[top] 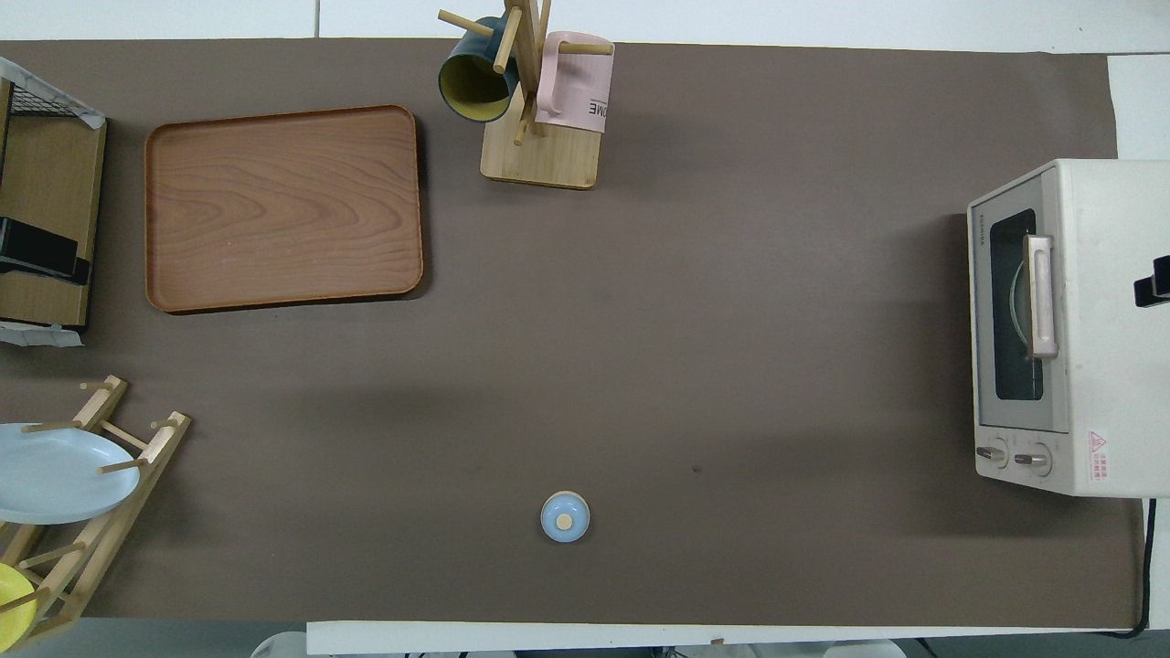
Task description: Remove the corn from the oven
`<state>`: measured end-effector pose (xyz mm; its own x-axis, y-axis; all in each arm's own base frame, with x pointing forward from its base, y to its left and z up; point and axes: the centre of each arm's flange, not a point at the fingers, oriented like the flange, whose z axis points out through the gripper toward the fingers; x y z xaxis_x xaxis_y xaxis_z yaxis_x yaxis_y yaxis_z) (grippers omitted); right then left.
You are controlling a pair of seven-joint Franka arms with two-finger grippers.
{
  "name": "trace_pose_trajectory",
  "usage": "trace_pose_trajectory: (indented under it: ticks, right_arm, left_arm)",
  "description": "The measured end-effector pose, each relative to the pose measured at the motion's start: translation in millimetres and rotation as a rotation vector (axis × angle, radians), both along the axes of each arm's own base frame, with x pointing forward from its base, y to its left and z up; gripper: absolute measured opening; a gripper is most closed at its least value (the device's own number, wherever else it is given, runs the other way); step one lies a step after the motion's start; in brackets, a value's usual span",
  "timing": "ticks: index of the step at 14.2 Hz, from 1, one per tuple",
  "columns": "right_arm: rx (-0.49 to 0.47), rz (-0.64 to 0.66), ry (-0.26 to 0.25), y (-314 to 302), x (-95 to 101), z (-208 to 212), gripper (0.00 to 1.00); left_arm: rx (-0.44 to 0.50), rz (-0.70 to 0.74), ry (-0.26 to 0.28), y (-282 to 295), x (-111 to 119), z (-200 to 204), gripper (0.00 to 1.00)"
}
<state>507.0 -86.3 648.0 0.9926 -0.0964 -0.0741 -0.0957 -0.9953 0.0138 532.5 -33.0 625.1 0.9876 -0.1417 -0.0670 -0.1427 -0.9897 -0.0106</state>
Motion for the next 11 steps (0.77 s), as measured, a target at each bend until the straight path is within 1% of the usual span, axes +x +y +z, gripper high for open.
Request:
trace_pose_trajectory:
  ticks: [3,6,7,9,11]
  right_arm:
    - [0.0,-0.002,0.001,-1,-0.1,-1,1.0]
    - [0.003,0.014,0.013,0,0.9,-8,1.0]
    - [0.003,0.04,0.002,1,3.2,-10,0.91]
    - [0.003,0.08,-0.013,3,8.6,-25,0.68]
    - [-0.003,0.108,-0.044,4,19.7,-57,0.44]
  left_arm:
    - [0.0,0.002,0.001,1,0,0,1.0]
    - [0.0,0.003,0.001,1,0,0,1.0]
    - [0.0,0.003,0.001,2,0,0,1.0]
    - [0.0,0.003,0.001,2,0,0,1.0]
    - [0.0,0.003,0.001,2,0,0,1.0]
